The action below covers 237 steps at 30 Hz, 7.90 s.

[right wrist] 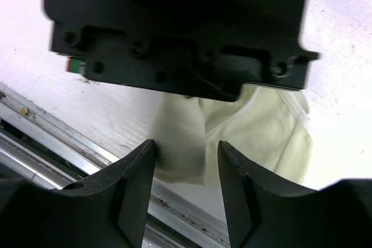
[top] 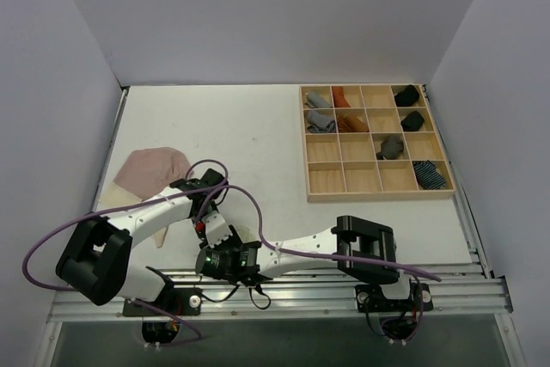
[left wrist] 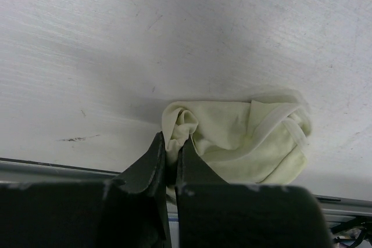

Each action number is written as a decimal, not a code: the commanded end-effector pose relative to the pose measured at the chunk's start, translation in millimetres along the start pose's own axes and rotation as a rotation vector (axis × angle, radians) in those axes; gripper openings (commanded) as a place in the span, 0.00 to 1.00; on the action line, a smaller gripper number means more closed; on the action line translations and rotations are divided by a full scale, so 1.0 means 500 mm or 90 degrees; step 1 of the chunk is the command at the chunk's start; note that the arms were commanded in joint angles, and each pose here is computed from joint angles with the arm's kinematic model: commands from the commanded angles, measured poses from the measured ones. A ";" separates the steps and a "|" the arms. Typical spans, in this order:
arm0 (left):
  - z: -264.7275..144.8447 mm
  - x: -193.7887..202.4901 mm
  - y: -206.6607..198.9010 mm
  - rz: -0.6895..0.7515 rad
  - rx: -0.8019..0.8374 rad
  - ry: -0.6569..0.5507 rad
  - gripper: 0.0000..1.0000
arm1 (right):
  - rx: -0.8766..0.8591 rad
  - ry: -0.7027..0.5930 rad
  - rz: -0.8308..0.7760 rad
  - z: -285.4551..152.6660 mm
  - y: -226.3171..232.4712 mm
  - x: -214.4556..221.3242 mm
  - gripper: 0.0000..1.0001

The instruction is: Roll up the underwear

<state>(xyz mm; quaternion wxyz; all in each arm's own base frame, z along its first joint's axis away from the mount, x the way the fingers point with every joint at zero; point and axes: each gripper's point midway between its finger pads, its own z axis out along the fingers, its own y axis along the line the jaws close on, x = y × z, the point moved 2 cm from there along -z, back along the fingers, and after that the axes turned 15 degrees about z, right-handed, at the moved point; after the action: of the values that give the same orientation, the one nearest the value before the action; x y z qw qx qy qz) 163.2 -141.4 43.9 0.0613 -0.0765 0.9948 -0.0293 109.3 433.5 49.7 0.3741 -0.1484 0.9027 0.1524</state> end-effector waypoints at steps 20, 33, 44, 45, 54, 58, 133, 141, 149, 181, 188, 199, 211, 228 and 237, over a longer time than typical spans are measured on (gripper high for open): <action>0.003 0.009 -0.008 -0.003 -0.026 0.036 0.02 | -0.004 0.021 -0.082 0.014 0.016 0.040 0.34; -0.056 -0.027 0.026 -0.087 -0.004 0.018 0.35 | -0.002 0.113 0.142 0.029 -0.113 0.191 0.01; -0.062 -0.036 0.021 -0.086 0.080 -0.024 0.46 | -0.052 0.129 0.284 0.039 -0.170 0.227 0.00; -0.066 -0.042 0.005 -0.080 0.114 -0.032 0.46 | -0.054 0.130 0.299 0.039 -0.174 0.229 0.00; -0.066 -0.036 -0.016 -0.042 0.186 -0.056 0.47 | -0.067 0.146 0.352 0.048 -0.207 0.262 0.00; -0.046 -0.018 -0.018 -0.039 0.204 -0.040 0.47 | -0.065 0.150 0.355 0.048 -0.214 0.268 0.00; -0.064 -0.050 0.055 -0.119 -0.041 0.025 0.24 | 0.091 0.078 0.037 0.031 -0.139 0.149 0.04; -0.106 -0.085 0.062 -0.139 0.061 -0.064 0.53 | -0.061 0.118 0.273 0.025 -0.173 0.192 0.02; -0.070 -0.058 0.006 -0.098 0.219 -0.076 0.53 | -0.123 0.122 0.356 0.028 -0.195 0.219 0.04; 0.031 -0.016 -0.059 -0.036 0.243 -0.028 0.02 | -0.052 0.161 0.359 0.041 -0.225 0.216 0.29; 0.000 -0.020 -0.040 -0.023 0.124 -0.062 0.02 | -0.013 0.102 0.275 0.011 -0.198 0.121 0.36; 0.006 -0.008 -0.002 -0.022 0.012 -0.041 0.02 | 0.002 0.018 0.136 -0.034 -0.095 -0.012 0.41; 0.006 -0.012 -0.007 -0.017 -0.004 -0.036 0.02 | 0.010 -0.007 -0.027 -0.035 -0.032 -0.023 0.43; -0.023 -0.020 0.008 -0.054 -0.019 -0.019 0.18 | 0.059 0.081 -0.006 0.023 -0.097 0.095 0.04; -0.082 -0.078 0.025 -0.055 0.041 -0.083 0.50 | -0.071 0.160 0.279 0.027 -0.189 0.179 0.01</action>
<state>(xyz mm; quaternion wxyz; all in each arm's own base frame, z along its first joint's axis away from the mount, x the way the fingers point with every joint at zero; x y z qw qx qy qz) 189.0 -121.5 72.1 0.1029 -0.1482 0.9823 -0.0498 119.5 403.0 34.1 0.3108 0.0004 0.8928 0.3260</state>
